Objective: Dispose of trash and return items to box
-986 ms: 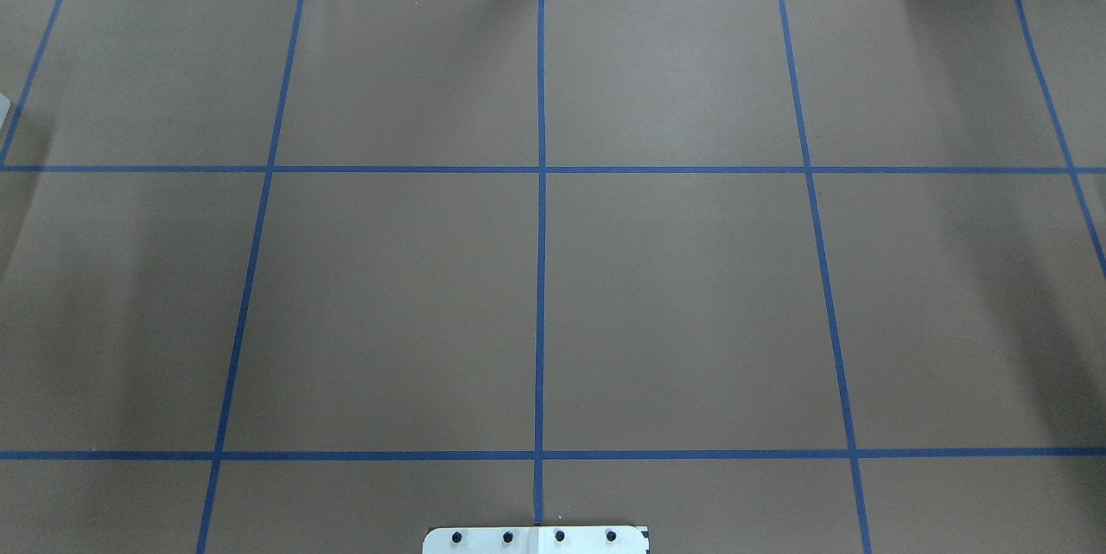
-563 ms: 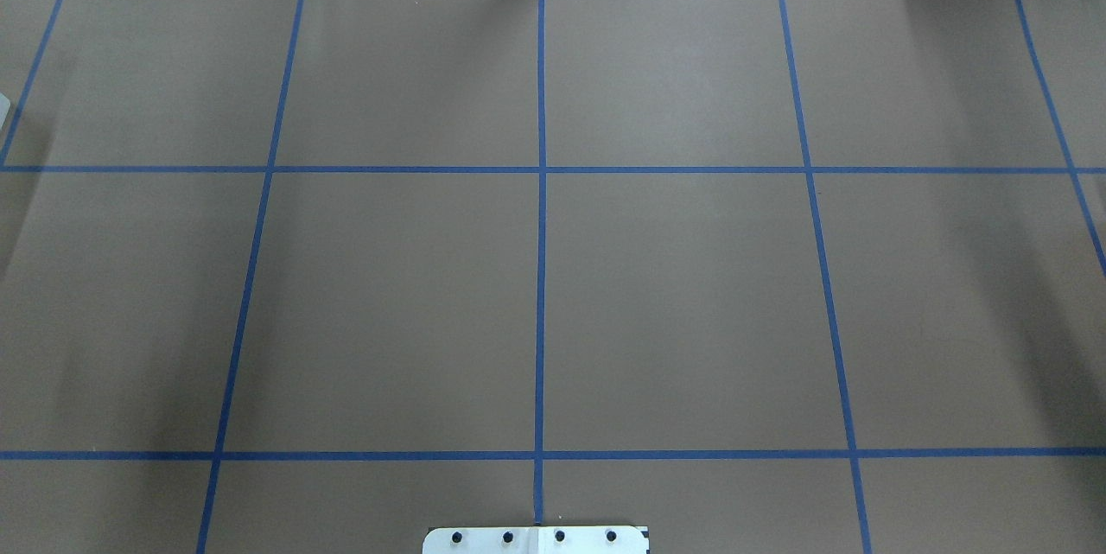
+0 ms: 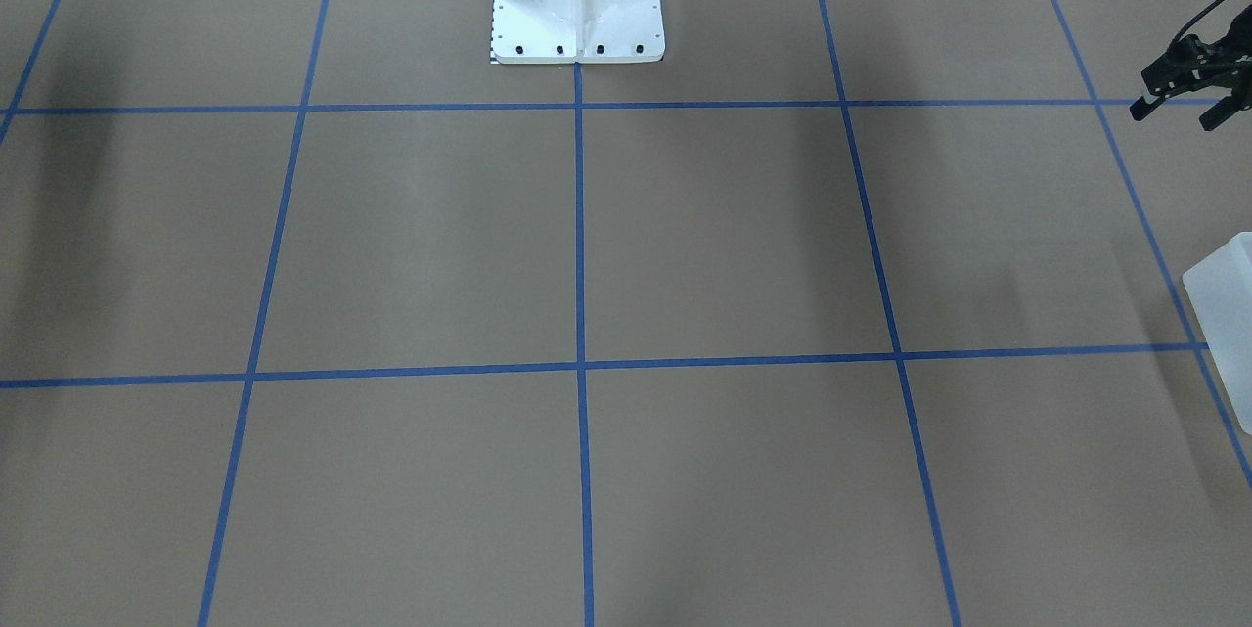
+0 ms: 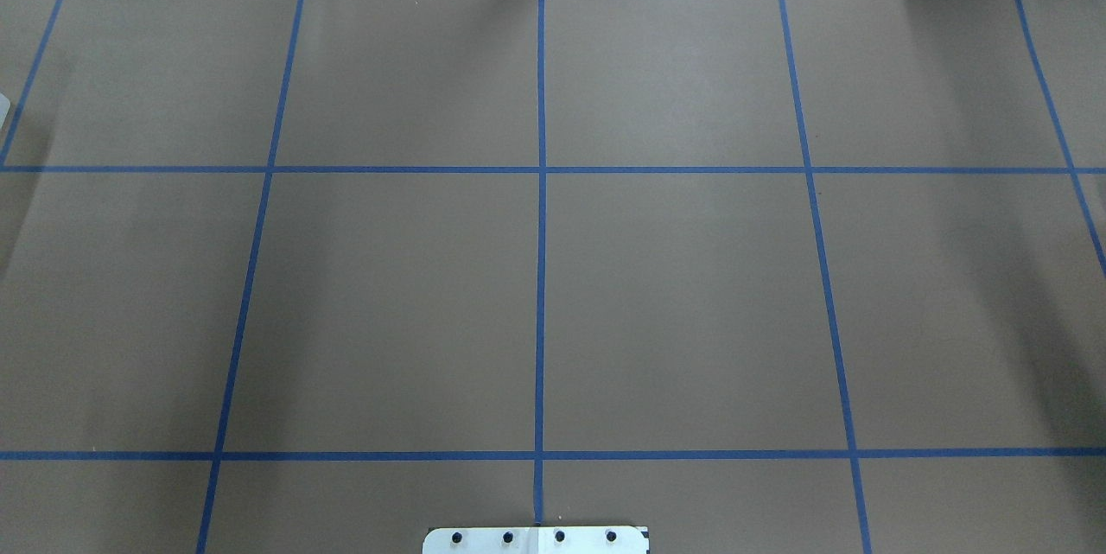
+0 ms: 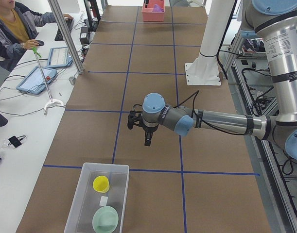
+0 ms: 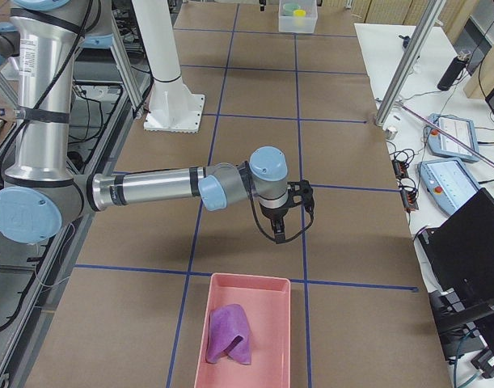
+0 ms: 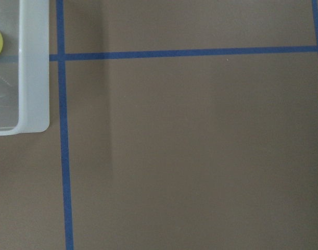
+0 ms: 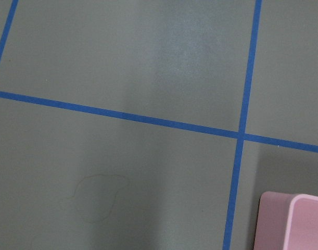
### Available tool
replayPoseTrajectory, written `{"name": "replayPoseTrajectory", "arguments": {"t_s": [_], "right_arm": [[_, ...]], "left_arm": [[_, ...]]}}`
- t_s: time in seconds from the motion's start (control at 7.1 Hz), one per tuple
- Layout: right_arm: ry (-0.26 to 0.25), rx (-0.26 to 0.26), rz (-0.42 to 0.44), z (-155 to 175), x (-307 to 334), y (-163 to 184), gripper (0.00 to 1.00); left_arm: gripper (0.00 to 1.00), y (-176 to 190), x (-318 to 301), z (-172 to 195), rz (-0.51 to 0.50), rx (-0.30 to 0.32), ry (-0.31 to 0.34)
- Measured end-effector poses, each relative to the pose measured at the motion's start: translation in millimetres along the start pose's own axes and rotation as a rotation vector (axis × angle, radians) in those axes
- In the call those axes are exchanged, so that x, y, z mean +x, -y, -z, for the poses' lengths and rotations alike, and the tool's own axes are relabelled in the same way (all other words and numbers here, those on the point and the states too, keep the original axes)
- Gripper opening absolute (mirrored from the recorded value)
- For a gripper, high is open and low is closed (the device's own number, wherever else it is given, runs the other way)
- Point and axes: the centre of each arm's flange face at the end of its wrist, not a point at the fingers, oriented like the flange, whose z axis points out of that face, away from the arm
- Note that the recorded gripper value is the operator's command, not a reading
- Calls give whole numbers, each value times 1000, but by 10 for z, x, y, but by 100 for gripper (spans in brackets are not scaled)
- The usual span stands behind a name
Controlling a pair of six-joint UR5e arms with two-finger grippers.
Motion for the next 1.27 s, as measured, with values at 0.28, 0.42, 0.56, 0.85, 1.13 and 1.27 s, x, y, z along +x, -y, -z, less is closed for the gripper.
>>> {"name": "replayPoseTrajectory", "arguments": {"t_s": [0.28,0.42,0.56,0.85,1.13,1.27], "right_arm": [[2,-5,12,-34,-55,24,100],[1,-8,13,-43,-49,7,100],[0,-12,13,-55,-34,-19,100],[-1,-18,12,-70,-16,-57,100],[-1,-19,10,-74,-9,-74,100],[-1,-19,11,-71,-12,-75,100]], "left_arm": [[99,-12,-18,-69,-107,-76,24],[99,-1,-18,-14,-132,-88,37],[99,11,-15,55,-135,-86,46],[99,125,74,128,-128,-94,57],[99,224,89,231,-120,-75,77],[99,238,75,258,-116,-68,86]]}}
